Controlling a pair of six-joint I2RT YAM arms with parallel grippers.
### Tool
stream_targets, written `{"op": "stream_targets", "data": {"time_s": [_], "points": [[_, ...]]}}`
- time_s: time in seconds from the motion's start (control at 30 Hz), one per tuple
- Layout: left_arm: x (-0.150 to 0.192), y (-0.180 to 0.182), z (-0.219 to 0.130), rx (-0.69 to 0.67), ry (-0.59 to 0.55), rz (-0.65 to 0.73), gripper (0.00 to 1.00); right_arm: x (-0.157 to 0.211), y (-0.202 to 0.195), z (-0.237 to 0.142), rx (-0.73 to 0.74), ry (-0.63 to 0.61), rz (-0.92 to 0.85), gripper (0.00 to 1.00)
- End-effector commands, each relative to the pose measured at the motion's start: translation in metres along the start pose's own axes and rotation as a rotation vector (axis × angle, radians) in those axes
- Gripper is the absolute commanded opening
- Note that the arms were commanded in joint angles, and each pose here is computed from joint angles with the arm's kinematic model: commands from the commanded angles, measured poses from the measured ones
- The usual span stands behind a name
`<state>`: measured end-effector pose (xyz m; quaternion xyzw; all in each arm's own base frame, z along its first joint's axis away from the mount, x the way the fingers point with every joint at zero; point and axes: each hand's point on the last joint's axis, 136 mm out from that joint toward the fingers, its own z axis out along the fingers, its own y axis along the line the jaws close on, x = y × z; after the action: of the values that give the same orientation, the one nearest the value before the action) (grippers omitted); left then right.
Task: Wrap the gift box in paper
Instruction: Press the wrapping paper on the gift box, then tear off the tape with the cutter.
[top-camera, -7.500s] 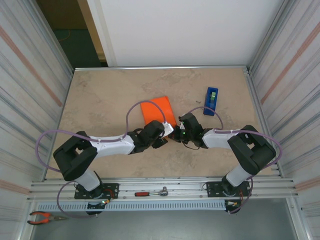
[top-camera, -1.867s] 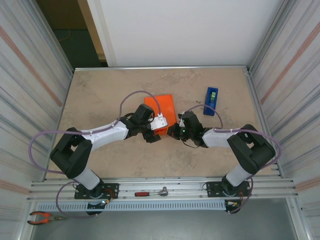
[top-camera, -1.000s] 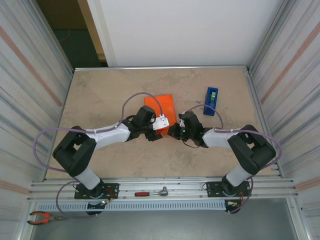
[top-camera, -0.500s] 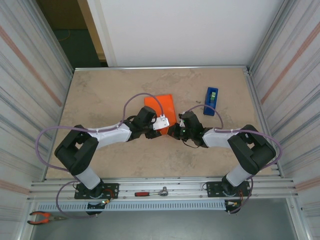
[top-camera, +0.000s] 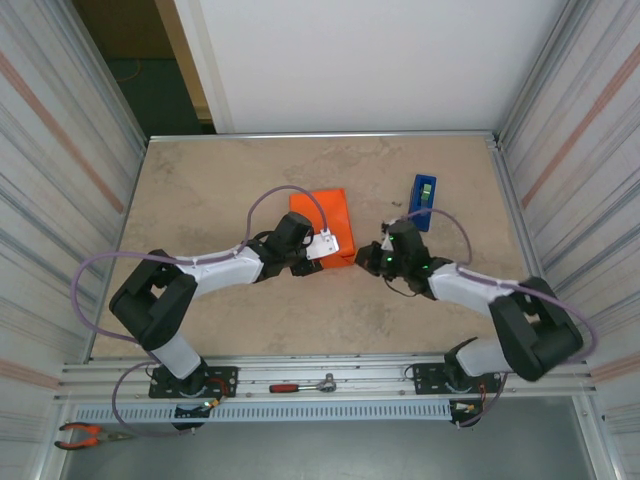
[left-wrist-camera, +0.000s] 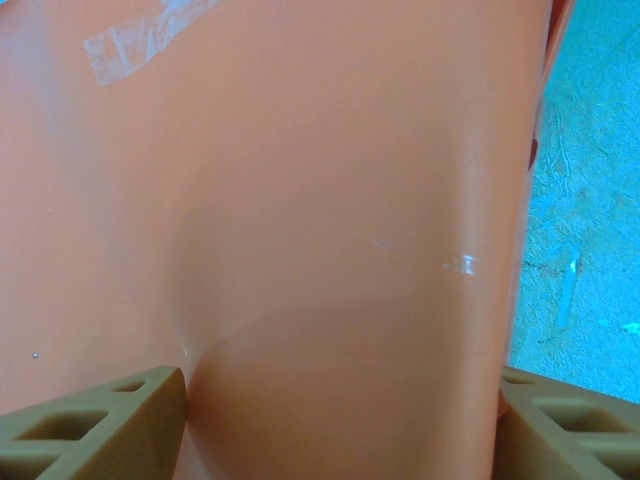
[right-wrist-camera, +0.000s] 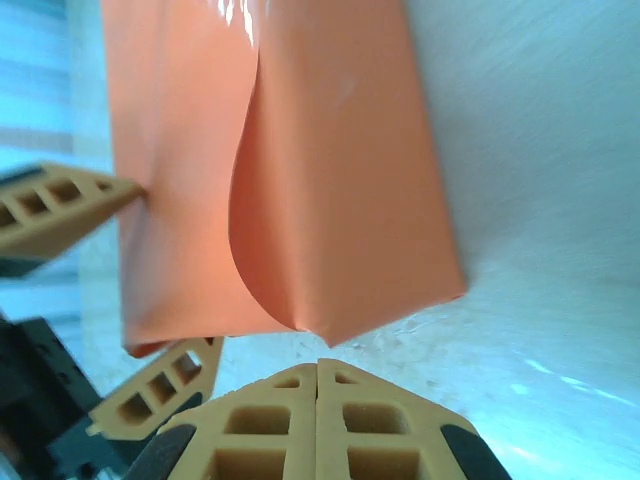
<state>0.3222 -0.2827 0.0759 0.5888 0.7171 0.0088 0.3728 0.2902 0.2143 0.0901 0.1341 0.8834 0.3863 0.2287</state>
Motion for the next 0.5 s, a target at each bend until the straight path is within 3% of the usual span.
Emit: {"op": "stream_targets", "data": {"time_s": [0.0, 0.07, 0.23, 0.3, 0.47], "points": [[0.014, -0.014, 0.007, 0.048, 0.061, -0.002, 0.7, -0.023, -0.024, -0.037, 0.062, -0.06, 0.028, 0.0], [0.014, -0.014, 0.007, 0.049, 0.059, -0.002, 0.71, -0.052, -0.031, -0.061, 0.069, -0.131, 0.072, 0.03], [0.014, -0.014, 0.007, 0.051, 0.06, -0.004, 0.71, -0.124, -0.047, -0.102, 0.04, -0.247, 0.179, 0.41], [0.014, -0.014, 0.008, 0.05, 0.061, -0.005, 0.71, -0.149, -0.055, -0.107, 0.024, -0.272, 0.223, 0.47], [0.013, -0.014, 0.007, 0.053, 0.061, -0.007, 0.71, -0.19, -0.072, -0.093, -0.024, -0.246, 0.282, 0.49]]}}
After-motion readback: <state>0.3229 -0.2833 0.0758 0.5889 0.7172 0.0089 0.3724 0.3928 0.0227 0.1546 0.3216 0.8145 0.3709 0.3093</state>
